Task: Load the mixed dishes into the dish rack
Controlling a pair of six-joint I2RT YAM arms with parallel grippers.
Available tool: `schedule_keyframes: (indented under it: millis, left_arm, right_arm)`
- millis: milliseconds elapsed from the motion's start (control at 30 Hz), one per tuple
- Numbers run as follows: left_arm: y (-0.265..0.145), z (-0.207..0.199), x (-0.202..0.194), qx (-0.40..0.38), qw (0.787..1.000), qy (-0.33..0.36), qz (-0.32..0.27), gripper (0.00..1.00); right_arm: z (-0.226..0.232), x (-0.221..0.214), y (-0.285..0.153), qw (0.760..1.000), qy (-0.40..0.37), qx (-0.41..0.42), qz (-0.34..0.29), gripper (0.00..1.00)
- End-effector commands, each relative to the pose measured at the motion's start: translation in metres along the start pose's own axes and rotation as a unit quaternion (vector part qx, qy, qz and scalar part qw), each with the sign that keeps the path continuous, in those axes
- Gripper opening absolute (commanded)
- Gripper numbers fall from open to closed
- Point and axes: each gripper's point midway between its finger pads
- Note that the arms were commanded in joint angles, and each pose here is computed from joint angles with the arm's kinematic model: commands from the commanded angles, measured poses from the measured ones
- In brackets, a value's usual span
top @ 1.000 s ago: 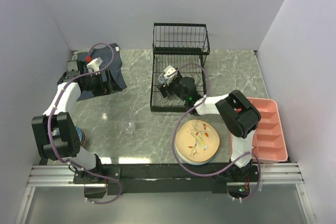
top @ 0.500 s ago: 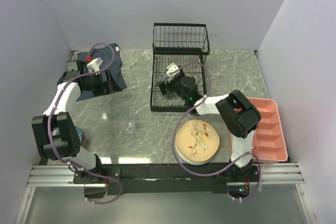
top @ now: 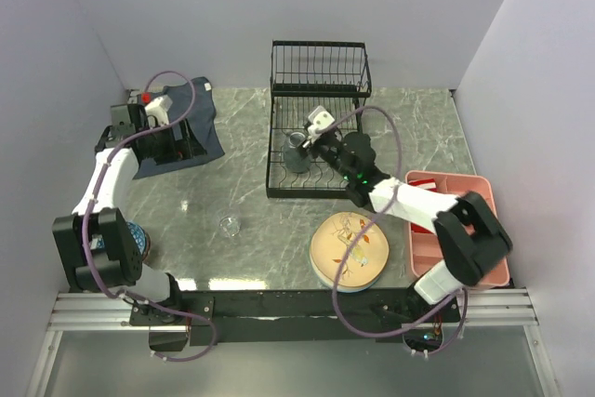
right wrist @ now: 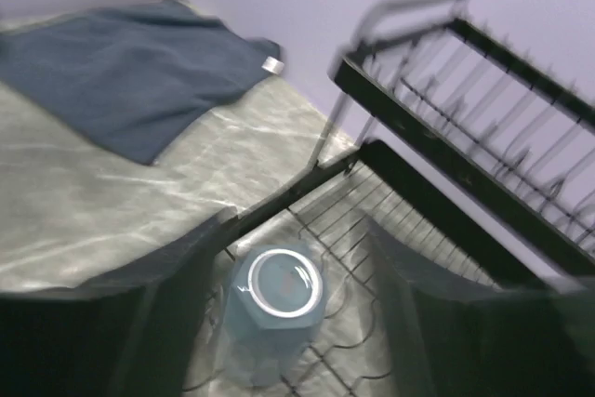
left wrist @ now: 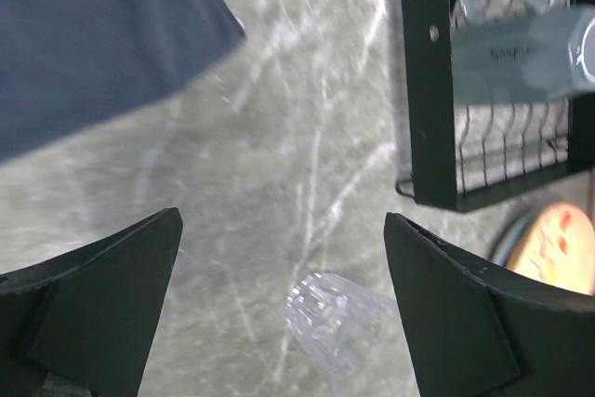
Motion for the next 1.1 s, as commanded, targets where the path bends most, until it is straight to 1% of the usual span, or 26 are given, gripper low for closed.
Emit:
schedule_keyframes:
  millis: [0,67,100,167,200,267,333,500,667,733,767,833,867,900,967,1000,1067]
  left_arm:
    - [-0.033,-0.016,0.050,0.016,0.993,0.047,-0.103,0.96]
    - [-0.038,-0.021,0.054,0.011,0.992,0.055,-0.117,0.97]
    - [-0.042,-0.024,0.053,0.008,0.991,0.058,-0.123,0.96]
    - [-0.046,-0.026,0.055,0.007,0.989,0.064,-0.136,0.96]
    - [-0.049,-0.028,0.051,0.005,0.988,0.067,-0.141,0.96]
    - [-0.049,-0.028,0.050,0.003,0.986,0.069,-0.150,0.96]
    - [-0.048,-0.026,0.043,0.003,0.987,0.062,-0.147,0.96]
    - [-0.044,-0.023,0.032,0.000,0.989,0.054,-0.135,0.96]
    - [-0.040,-0.021,0.031,-0.001,0.990,0.048,-0.133,0.96]
    - [-0.037,-0.019,0.029,0.000,0.991,0.043,-0.130,0.96]
    - [-0.036,-0.017,0.028,0.000,0.991,0.041,-0.128,0.96]
    - [-0.034,-0.016,0.025,0.000,0.992,0.038,-0.122,0.96]
    - [-0.033,-0.015,0.024,0.000,0.992,0.038,-0.120,0.96]
    - [-0.032,-0.014,0.023,0.001,0.992,0.037,-0.118,0.96]
    - [-0.030,-0.012,0.021,0.002,0.993,0.036,-0.114,0.96]
    - [-0.029,-0.011,0.021,0.003,0.993,0.033,-0.113,0.96]
    - [-0.028,-0.011,0.020,0.002,0.993,0.034,-0.111,0.96]
  right_arm:
    - [0.048,-0.009,-0.023,0.987,-0.044,0.151,0.045,0.01]
    - [0.065,-0.028,-0.025,0.975,-0.051,0.202,0.082,0.00]
    - [0.072,-0.036,-0.028,0.962,-0.063,0.241,0.113,0.00]
    - [0.084,-0.062,-0.028,0.944,-0.069,0.279,0.161,0.00]
    - [0.084,-0.067,-0.028,0.936,-0.085,0.293,0.176,0.00]
    - [0.083,-0.079,-0.027,0.932,-0.101,0.293,0.190,0.00]
    - [0.080,-0.086,-0.025,0.930,-0.125,0.288,0.193,0.00]
    - [0.076,-0.094,-0.017,0.926,-0.131,0.283,0.211,0.00]
    - [0.071,-0.107,-0.008,0.929,-0.137,0.260,0.224,0.00]
    - [0.065,-0.108,0.000,0.932,-0.145,0.245,0.224,0.00]
    - [0.068,-0.118,0.002,0.929,-0.148,0.246,0.235,0.00]
    - [0.058,-0.120,0.013,0.929,-0.159,0.226,0.245,0.00]
    - [0.059,-0.131,0.016,0.926,-0.160,0.224,0.257,0.00]
    - [0.051,-0.125,0.027,0.932,-0.167,0.208,0.247,0.00]
    - [0.046,-0.136,0.033,0.930,-0.174,0.194,0.259,0.00]
    - [0.041,-0.134,0.040,0.932,-0.179,0.185,0.254,0.00]
    - [0.035,-0.146,0.045,0.929,-0.187,0.170,0.270,0.00]
Point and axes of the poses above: each gripper's point midway between its finger pads, its own y axis out along the fingers, its own z axis along the line the jaws close on, x = y × z, and after that the axes turned 10 degrees about -y, right-handed
